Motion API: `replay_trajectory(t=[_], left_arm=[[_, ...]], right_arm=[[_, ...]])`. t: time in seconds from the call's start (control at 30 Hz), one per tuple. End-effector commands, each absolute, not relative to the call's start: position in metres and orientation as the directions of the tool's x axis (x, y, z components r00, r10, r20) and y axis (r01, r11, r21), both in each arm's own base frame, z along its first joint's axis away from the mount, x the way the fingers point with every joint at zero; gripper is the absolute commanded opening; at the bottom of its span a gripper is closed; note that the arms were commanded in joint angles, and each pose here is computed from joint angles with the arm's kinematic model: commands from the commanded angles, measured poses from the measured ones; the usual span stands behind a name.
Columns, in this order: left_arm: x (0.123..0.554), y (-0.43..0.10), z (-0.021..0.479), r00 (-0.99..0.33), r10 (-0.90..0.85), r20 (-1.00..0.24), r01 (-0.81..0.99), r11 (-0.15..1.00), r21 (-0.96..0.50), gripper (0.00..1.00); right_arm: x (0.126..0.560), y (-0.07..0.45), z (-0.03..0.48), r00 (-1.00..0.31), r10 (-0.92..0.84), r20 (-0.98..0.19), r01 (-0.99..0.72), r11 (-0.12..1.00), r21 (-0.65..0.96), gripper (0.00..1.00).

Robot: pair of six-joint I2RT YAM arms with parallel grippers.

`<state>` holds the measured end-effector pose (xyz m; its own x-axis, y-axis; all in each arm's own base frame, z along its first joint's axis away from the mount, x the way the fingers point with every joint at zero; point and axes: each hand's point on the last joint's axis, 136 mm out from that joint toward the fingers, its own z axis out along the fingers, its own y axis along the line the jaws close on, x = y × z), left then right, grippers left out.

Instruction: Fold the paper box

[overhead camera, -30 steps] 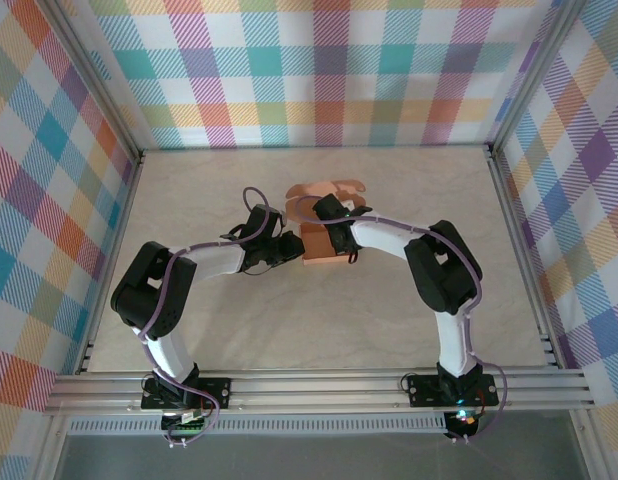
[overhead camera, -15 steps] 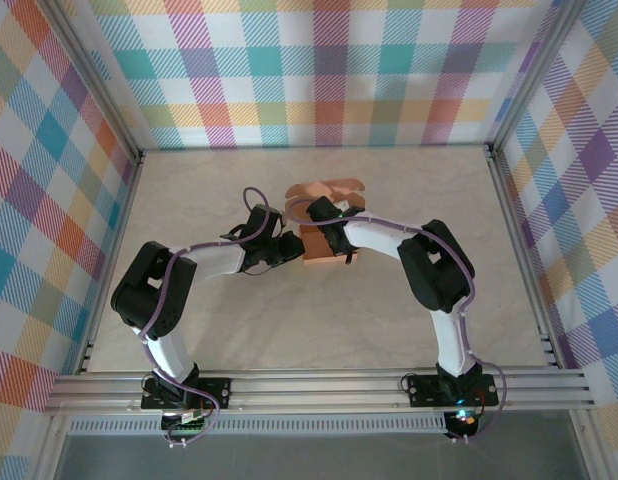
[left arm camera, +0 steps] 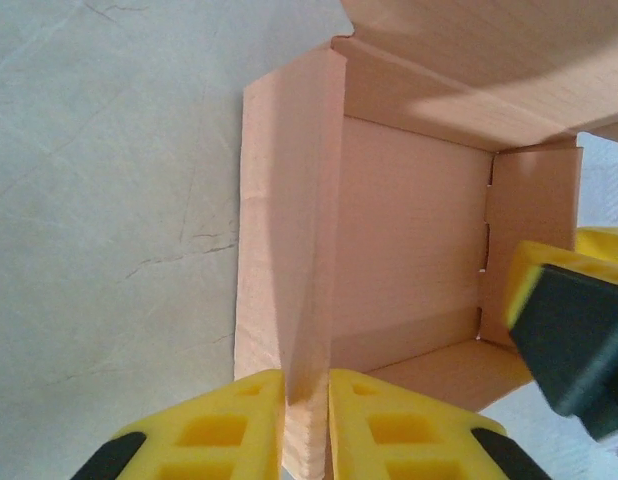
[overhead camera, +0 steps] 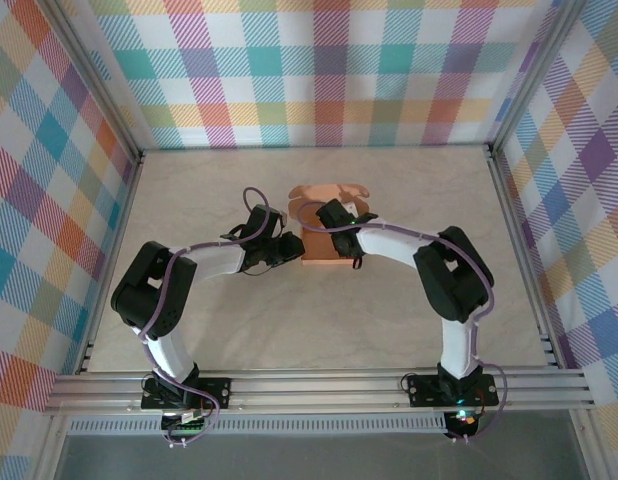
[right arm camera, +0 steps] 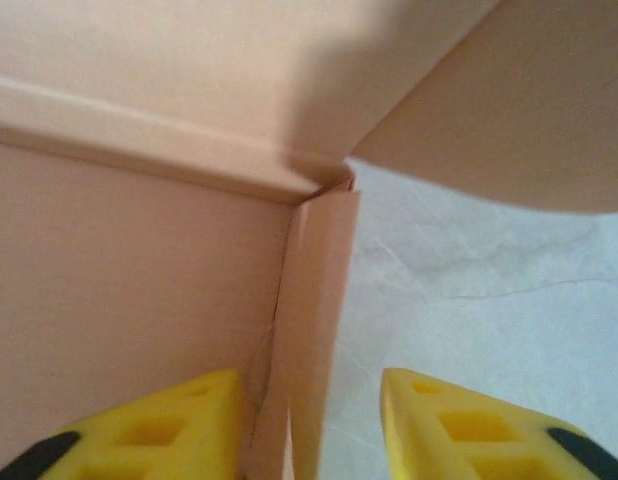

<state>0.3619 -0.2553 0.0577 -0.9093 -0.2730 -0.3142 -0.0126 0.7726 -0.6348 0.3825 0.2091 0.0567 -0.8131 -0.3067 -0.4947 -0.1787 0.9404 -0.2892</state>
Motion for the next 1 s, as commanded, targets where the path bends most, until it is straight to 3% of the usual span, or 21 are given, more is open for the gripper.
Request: replay_trajectory(t=[0.0, 0.27, 0.47, 0.63, 0.8, 0.97], left_arm=[[0.357, -0.250, 0.061, -0.911, -0.254, -0.324, -0.007, 0.797, -0.605, 0.19], [0.359, -0.246, 0.076, -0.899, -0.230, -0.374, 0.034, 0.813, -0.582, 0.29], [0.360, -0.234, 0.109, -0.852, -0.188, -0.489, 0.116, 0.842, -0.526, 0.51], [0.367, -0.212, 0.149, -0.761, -0.135, -0.635, 0.188, 0.890, -0.415, 0.76], [0.382, -0.196, 0.178, -0.696, -0.128, -0.706, 0.202, 0.909, -0.364, 0.97], [0.391, -0.189, 0.189, -0.686, -0.125, -0.717, 0.209, 0.910, -0.359, 1.00]], right_arm=[[0.392, 0.221, 0.088, -0.754, -0.276, -0.596, -0.180, 0.960, -0.216, 0.46], [0.391, 0.221, 0.124, -0.709, -0.174, -0.683, -0.206, 0.978, -0.036, 0.56], [0.385, 0.225, 0.154, -0.666, -0.145, -0.731, -0.382, 0.909, 0.167, 0.63], [0.390, 0.205, 0.178, -0.626, -0.178, -0.759, -0.469, 0.864, 0.185, 0.68], [0.399, 0.198, 0.184, -0.607, -0.227, -0.762, -0.575, 0.787, 0.223, 0.70], [0.408, 0.202, 0.169, -0.521, -0.412, -0.747, -0.728, 0.672, 0.137, 0.69]])
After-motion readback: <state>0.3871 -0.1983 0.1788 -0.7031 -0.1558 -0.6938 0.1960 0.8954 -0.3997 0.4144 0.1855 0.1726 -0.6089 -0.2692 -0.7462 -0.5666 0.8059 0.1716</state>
